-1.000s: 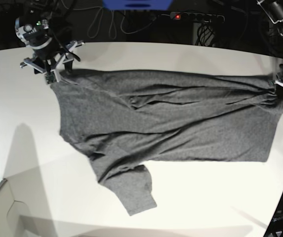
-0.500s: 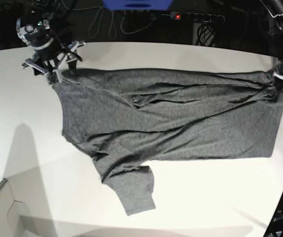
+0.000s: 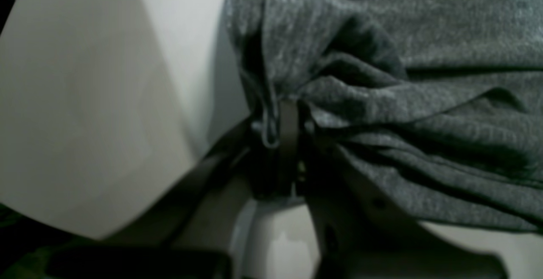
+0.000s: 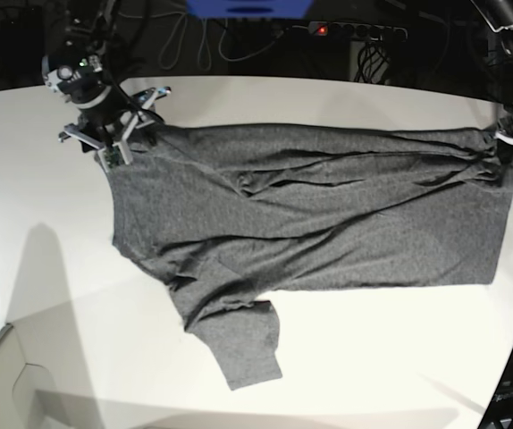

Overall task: Layout the t-shirt on the table in an organized manner, then fold the t-shirt properly
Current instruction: 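Lower the shirt corners with both grippers onto the table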

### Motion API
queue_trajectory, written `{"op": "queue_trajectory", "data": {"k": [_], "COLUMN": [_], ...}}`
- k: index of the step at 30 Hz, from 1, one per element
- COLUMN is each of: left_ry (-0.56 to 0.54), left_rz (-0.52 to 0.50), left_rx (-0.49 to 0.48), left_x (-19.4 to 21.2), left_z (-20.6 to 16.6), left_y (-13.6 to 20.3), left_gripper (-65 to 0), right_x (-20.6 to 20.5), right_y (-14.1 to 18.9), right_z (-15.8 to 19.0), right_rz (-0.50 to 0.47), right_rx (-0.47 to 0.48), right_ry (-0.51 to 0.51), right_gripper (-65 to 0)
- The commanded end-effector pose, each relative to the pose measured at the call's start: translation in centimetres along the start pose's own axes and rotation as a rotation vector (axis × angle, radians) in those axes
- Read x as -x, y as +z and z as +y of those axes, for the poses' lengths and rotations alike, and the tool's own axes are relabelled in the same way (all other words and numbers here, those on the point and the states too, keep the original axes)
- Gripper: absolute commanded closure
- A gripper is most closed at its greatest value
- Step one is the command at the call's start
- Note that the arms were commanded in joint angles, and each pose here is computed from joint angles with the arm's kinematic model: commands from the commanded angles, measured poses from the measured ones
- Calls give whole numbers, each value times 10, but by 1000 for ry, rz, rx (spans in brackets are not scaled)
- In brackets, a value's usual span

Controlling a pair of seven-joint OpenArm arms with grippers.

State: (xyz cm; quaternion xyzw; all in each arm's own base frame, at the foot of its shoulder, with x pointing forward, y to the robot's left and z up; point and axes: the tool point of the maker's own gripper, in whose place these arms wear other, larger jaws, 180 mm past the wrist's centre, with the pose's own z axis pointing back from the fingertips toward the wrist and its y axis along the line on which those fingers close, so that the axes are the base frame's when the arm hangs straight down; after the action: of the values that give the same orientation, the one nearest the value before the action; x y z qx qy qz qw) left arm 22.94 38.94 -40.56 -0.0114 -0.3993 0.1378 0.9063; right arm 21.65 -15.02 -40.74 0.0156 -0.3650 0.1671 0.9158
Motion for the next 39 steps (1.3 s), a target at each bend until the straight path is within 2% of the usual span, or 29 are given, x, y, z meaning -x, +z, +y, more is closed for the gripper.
{"op": "queue_trajectory", "data": {"k": [1, 8, 20, 31, 39], "left_ry": [-18, -21, -26, -29, -25], "left_rz": [-52, -40, -41, -34, -36], "left_rx": [-7, -12, -15, -16, -14], "left_x": [-19, -12, -14, -13, -12], "left_z": [5, 8, 9, 10, 8], "left_y": [5, 7, 8, 9, 8], "left_gripper": [0, 0, 0, 0, 0], "right_x": [-4, 17, 14, 21, 25], "right_y": [-1, -7, -6, 24, 28], "right_z": [-3, -7, -10, -8, -13], "right_rz": [-20, 34, 29, 37, 49], "right_rx": [3, -13, -5, 21, 26], "right_ry": [-4, 0, 8, 57, 81], "right_gripper": [-281, -202, -196, -196, -200]}}
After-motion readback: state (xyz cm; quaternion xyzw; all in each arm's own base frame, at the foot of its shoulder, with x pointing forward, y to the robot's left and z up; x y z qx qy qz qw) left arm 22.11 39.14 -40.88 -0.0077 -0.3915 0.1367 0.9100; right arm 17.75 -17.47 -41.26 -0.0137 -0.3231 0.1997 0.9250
